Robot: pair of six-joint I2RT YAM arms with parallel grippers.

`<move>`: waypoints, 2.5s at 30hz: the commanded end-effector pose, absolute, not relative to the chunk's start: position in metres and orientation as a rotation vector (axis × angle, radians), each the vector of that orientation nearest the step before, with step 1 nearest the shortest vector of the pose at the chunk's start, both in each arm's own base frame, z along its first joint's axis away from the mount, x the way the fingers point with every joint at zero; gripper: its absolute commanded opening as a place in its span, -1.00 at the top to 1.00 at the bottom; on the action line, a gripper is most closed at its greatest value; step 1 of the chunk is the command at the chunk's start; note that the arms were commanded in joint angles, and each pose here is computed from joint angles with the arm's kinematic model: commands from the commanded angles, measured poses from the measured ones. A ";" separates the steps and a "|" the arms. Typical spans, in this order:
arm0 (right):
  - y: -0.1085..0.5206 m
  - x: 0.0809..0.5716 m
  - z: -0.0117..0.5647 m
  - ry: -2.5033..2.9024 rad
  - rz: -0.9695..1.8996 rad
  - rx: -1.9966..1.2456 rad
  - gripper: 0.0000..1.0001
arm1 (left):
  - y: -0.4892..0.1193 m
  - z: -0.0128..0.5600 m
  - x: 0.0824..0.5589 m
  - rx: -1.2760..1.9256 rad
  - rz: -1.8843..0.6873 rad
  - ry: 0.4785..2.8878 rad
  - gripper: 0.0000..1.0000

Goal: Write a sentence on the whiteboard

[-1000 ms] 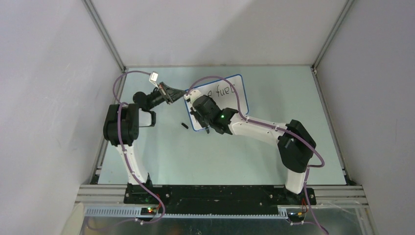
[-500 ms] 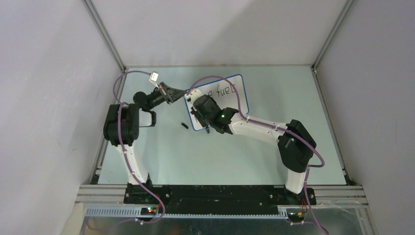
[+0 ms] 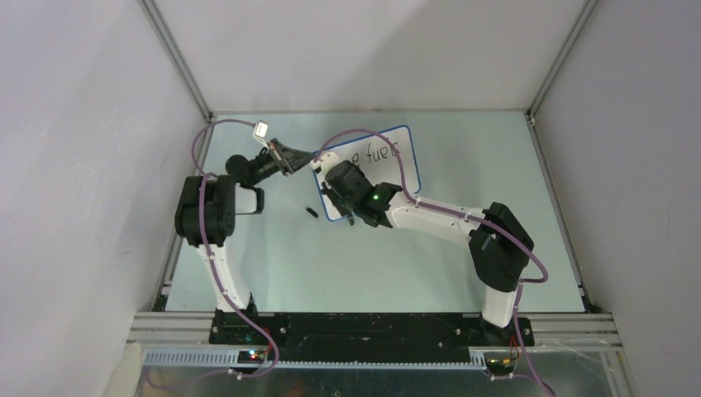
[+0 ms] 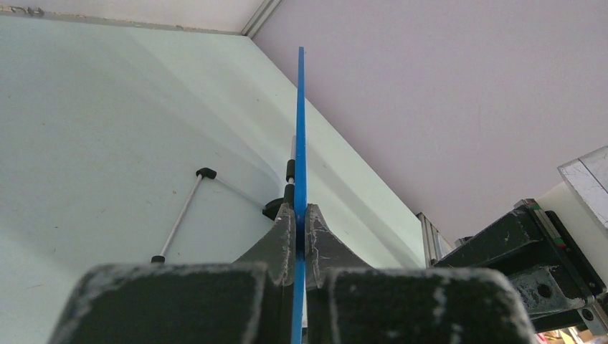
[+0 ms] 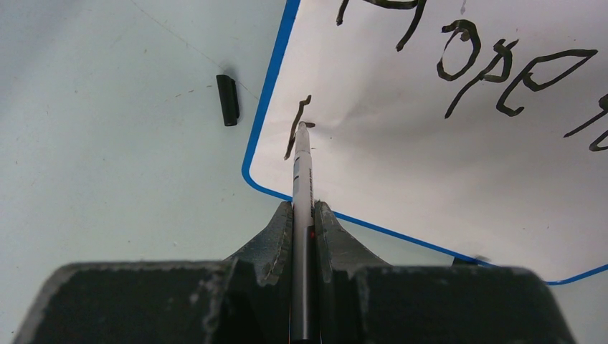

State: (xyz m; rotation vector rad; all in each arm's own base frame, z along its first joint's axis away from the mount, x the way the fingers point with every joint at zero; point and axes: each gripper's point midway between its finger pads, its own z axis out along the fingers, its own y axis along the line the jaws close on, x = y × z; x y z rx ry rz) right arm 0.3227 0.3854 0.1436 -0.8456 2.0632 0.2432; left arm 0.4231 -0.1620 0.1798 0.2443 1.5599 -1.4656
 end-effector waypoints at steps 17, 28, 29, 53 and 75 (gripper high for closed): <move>0.386 0.326 0.150 2.049 0.234 -0.842 1.00 | -0.173 0.189 0.415 0.341 -1.472 1.519 1.00; 0.372 0.329 0.145 2.085 0.217 -0.812 1.00 | -0.173 0.189 0.415 0.341 -1.472 1.519 1.00; 0.372 0.327 0.144 2.087 0.220 -0.816 1.00 | -0.173 0.189 0.415 0.341 -1.472 1.518 1.00; 0.371 0.317 0.165 2.047 0.262 -0.804 1.00 | -0.173 0.190 0.415 0.341 -1.471 1.518 1.00; 0.374 0.325 0.167 2.052 0.298 -0.803 1.00 | -0.173 0.189 0.415 0.340 -1.472 1.519 1.00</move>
